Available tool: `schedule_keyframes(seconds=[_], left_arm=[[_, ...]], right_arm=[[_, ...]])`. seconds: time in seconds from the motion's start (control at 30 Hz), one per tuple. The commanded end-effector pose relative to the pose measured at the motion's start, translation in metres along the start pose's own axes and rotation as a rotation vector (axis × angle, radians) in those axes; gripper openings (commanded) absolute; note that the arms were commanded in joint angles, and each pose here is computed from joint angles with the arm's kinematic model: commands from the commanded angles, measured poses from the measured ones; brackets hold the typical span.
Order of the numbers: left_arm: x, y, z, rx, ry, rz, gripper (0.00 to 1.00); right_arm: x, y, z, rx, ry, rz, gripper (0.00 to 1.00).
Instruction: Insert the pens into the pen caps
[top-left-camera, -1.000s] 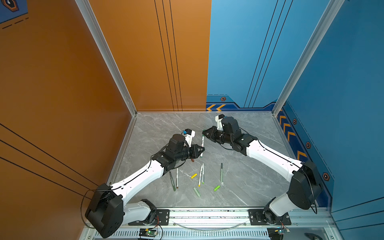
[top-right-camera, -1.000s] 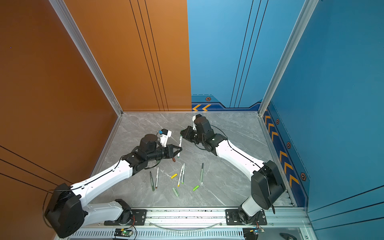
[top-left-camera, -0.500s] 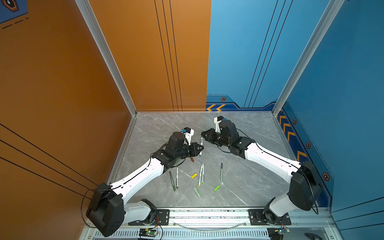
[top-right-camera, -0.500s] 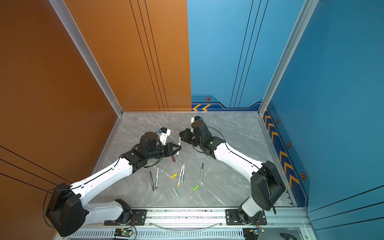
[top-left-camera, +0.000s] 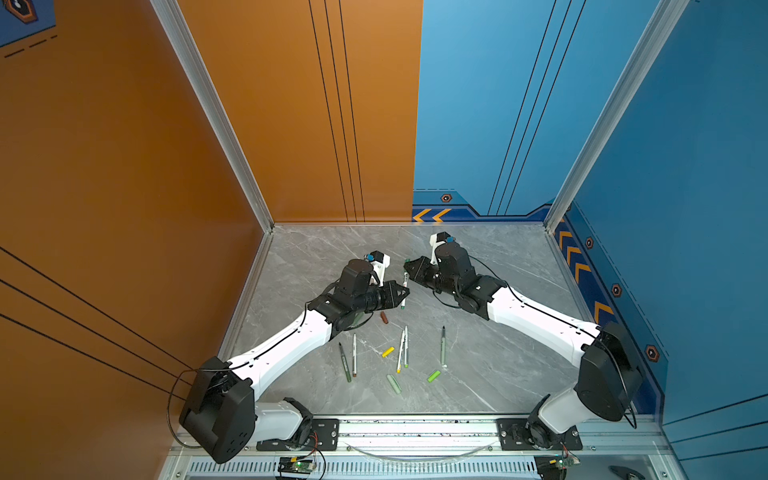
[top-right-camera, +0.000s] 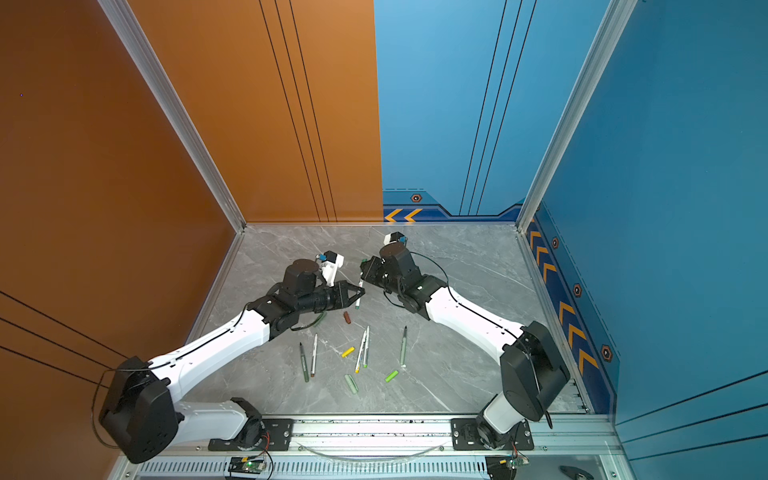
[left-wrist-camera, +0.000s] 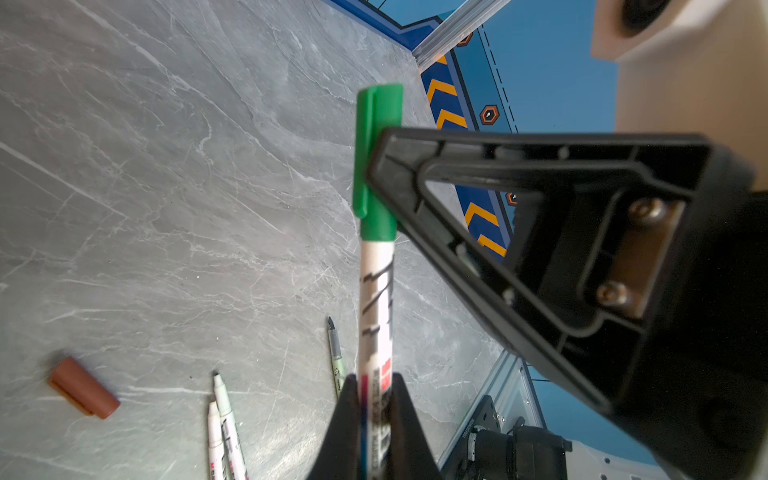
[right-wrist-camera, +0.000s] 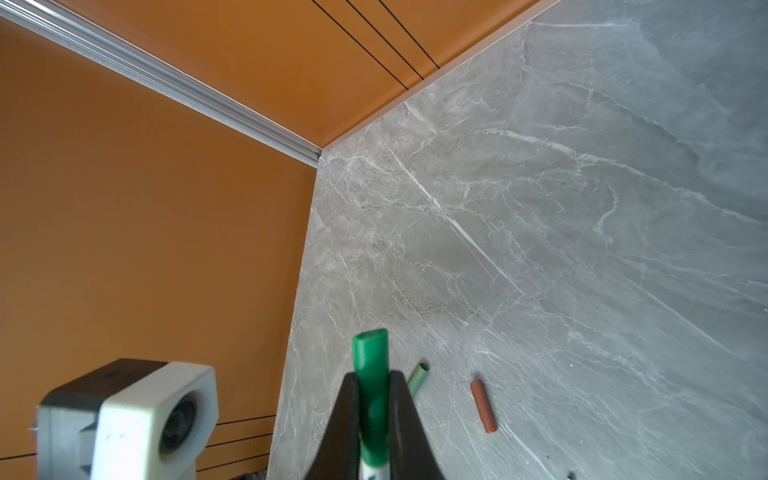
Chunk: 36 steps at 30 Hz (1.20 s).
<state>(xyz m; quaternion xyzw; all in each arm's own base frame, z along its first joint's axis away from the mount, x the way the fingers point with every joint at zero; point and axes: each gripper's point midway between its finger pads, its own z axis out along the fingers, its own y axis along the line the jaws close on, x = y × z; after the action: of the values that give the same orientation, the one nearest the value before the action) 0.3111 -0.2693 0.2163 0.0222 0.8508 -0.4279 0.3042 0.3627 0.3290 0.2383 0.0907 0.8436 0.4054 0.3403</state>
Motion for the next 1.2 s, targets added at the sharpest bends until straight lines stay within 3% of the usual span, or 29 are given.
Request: schedule_keyframes(seconds=[0.0, 0.2, 0.5, 0.83, 0.87, 0.97, 1.07, 1.17], left_arm=[[-0.101, -0.052, -0.031, 0.118, -0.358, 0.134, 0.0], [-0.115, -0.054, -0.033, 0.126, -0.387, 0.139, 0.0], [-0.116, -0.058, -0.035, 0.138, -0.388, 0.148, 0.0], [-0.072, -0.02, -0.029, 0.093, -0.297, 0.095, 0.0], [-0.063, -0.016, -0.027, 0.095, -0.272, 0.087, 0.0], [-0.036, -0.005, -0.022, 0.092, -0.215, 0.06, 0.0], [-0.018, 0.001, -0.024, 0.081, -0.197, 0.047, 0.0], [-0.014, 0.004, -0.031, 0.071, -0.218, 0.036, 0.0]], right_arm=[[0.118, -0.027, -0.002, 0.089, 0.382, 0.005, 0.0], [0.143, -0.029, 0.0, 0.097, 0.442, 0.0, 0.0], [0.135, -0.015, 0.003, 0.065, 0.427, -0.012, 0.0], [0.066, 0.025, -0.001, -0.058, 0.322, -0.018, 0.0], [0.057, 0.032, -0.003, -0.08, 0.312, -0.024, 0.02], [0.036, 0.05, -0.008, -0.131, 0.29, -0.055, 0.23], [0.023, 0.06, -0.013, -0.153, 0.273, -0.086, 0.38], [0.024, 0.059, -0.014, -0.146, 0.277, -0.113, 0.45]])
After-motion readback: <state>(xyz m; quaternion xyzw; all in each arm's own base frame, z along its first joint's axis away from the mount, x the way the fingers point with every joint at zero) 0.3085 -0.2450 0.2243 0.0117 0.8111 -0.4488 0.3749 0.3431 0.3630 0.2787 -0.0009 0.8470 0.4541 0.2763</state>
